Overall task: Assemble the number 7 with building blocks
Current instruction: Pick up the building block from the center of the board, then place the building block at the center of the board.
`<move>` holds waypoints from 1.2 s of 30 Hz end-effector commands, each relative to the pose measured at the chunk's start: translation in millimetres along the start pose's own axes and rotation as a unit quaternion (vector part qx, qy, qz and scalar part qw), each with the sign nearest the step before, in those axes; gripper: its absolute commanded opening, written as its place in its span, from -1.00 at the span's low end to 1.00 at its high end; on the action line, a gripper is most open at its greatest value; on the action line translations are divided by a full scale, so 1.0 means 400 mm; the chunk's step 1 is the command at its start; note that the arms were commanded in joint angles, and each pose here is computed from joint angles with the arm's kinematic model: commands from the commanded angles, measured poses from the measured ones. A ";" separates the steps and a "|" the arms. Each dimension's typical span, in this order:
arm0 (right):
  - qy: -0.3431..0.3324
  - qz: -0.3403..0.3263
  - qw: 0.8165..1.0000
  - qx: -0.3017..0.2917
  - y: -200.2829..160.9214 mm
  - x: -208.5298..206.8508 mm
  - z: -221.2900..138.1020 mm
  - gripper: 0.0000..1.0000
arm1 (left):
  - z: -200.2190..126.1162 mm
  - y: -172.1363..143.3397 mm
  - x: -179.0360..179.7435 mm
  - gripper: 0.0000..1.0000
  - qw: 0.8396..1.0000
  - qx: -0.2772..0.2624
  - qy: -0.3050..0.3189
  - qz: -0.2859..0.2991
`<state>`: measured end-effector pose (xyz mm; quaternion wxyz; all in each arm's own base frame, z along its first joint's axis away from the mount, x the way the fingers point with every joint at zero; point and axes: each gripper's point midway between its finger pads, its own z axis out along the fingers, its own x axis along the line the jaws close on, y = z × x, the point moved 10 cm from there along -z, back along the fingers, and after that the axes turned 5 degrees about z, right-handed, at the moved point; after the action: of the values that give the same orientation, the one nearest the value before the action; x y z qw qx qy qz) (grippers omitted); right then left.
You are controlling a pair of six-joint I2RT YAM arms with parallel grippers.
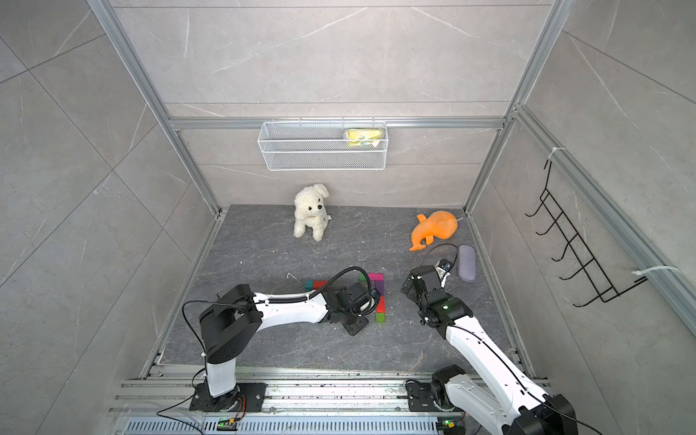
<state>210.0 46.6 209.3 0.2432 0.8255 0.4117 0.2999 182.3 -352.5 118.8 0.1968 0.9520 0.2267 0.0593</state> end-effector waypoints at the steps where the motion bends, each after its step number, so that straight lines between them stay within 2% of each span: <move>1: 0.003 0.000 1.000 0.002 -0.002 -0.002 0.007 1.00 | 0.003 0.012 -0.003 -0.07 1.000 0.004 0.004 0.003; 5: 0.008 -0.001 1.000 0.006 -0.002 0.002 0.010 1.00 | 0.005 0.005 -0.002 -0.33 1.000 0.014 0.006 -0.002; 11: 0.025 -0.019 0.999 0.028 -0.010 0.016 0.023 1.00 | -0.002 -0.002 0.004 -0.61 0.999 0.025 0.022 -0.024; 16: 0.063 -0.043 0.996 0.042 -0.013 0.035 0.024 1.00 | -0.057 -0.009 0.013 -0.75 0.996 0.022 0.045 -0.069; 20: 0.094 -0.067 0.992 0.055 -0.013 0.052 0.023 0.99 | -0.135 -0.018 0.021 -0.83 0.990 0.018 0.066 -0.126; 25: 0.140 -0.086 0.983 0.076 -0.017 0.079 0.026 0.99 | -0.220 -0.063 0.024 -0.84 0.971 0.023 0.098 -0.215; 29: 0.165 -0.103 0.977 0.091 -0.022 0.099 0.039 0.99 | -0.272 -0.112 0.010 -0.84 0.953 0.003 0.108 -0.284; 36: 0.228 -0.144 0.956 0.112 -0.051 0.158 0.058 0.95 | -0.246 -0.208 0.010 -0.84 0.913 0.035 0.147 -0.380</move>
<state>239.2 92.5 189.6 0.0996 0.7280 0.5750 0.3598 135.3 -259.8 185.0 0.1608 0.8220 0.5378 0.0965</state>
